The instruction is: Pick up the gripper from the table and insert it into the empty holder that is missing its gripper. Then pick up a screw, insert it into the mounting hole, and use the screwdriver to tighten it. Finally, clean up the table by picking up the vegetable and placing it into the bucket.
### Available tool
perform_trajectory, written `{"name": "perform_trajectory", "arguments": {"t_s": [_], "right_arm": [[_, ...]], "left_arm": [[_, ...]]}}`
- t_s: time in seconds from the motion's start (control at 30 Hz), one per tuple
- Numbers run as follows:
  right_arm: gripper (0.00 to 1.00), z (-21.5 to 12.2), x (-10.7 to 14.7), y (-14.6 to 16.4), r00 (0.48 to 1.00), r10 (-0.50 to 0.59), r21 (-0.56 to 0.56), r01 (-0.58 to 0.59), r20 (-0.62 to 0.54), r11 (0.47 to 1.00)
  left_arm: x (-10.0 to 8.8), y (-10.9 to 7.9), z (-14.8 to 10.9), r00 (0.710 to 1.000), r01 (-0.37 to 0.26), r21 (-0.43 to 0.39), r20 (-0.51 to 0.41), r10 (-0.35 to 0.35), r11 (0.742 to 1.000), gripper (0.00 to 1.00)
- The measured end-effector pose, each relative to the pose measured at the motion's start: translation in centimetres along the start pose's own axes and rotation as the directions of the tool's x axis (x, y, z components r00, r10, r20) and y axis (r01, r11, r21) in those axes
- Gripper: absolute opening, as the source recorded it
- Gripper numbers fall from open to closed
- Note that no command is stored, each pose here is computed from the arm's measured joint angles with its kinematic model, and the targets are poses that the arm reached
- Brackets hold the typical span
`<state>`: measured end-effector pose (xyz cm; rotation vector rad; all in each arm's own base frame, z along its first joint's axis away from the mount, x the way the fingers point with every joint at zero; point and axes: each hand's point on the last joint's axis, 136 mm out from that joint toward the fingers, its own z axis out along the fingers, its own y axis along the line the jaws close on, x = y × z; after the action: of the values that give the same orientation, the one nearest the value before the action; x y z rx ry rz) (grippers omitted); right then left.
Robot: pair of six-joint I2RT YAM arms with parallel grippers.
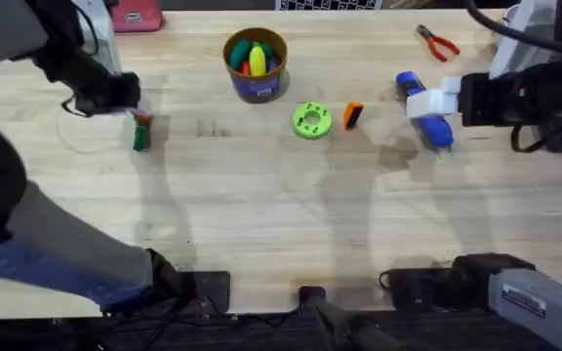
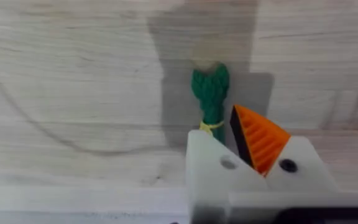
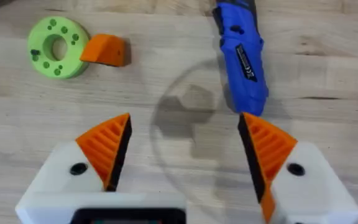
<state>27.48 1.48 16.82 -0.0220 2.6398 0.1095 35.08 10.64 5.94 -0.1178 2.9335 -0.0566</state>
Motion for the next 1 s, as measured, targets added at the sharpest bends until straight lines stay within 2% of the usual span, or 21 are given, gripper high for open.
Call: {"name": "perform_trajectory", "arguments": {"t_s": [0.2, 0.33, 0.43, 0.47, 0.63, 0.67, 0.7, 0.87, 1.0], "right_arm": [[0.993, 0.0, 0.0, 0.0, 1.000, 0.000, 0.000, 0.000, 0.000, 1.000], [0.993, 0.0, 0.0, 0.0, 1.000, 0.000, 0.000, 0.000, 0.000, 1.000], [0.993, 0.0, 0.0, 0.0, 1.000, 0.000, 0.000, 0.000, 0.000, 1.000], [0.994, 0.0, 0.0, 0.0, 1.000, 0.000, 0.000, 0.000, 0.000, 1.000], [0.994, 0.0, 0.0, 0.0, 1.000, 0.000, 0.000, 0.000, 0.000, 1.000], [0.994, 0.0, 0.0, 0.0, 1.000, 0.000, 0.000, 0.000, 0.000, 1.000], [0.994, 0.0, 0.0, 0.0, 1.000, 0.000, 0.000, 0.000, 0.000, 1.000], [0.993, 0.0, 0.1, 0.0, 1.000, 0.000, 0.000, 0.000, -0.005, 1.000], [0.994, 0.0, 0.1, 0.0, 1.000, 0.000, 0.000, 0.000, -0.005, 1.000]], "left_arm": [[-1.3, -1.4, -6.8, 0.986, -0.021, -0.035, 0.164, 0.026, 0.999, 0.012], [-1.4, -2.8, -11.2, 0.963, -0.050, -0.053, 0.261, 0.062, 0.997, 0.012], [-0.9, -3.4, -13.2, 0.951, -0.058, -0.060, 0.299, 0.073, 0.997, 0.012], [-0.6, -3.4, -13.6, 0.950, -0.055, -0.061, 0.304, 0.071, 0.997, 0.061], [0.3, -3.8, -14.4, 0.954, -0.020, -0.047, 0.298, 0.033, 0.999, 0.838], [0.4, -3.9, -14.4, 0.954, -0.010, -0.042, 0.300, 0.022, 0.999, 0.947], [0.4, -4.1, -14.5, 0.953, -0.007, -0.040, 0.302, 0.019, 0.999, 0.977], [0.5, -6.3, -16.1, 0.936, -0.039, -0.024, 0.350, 0.045, 0.999, 0.987], [1.8, -8.1, -18.3, 0.918, -0.070, -0.013, 0.390, 0.069, 0.997, 0.986]]}}
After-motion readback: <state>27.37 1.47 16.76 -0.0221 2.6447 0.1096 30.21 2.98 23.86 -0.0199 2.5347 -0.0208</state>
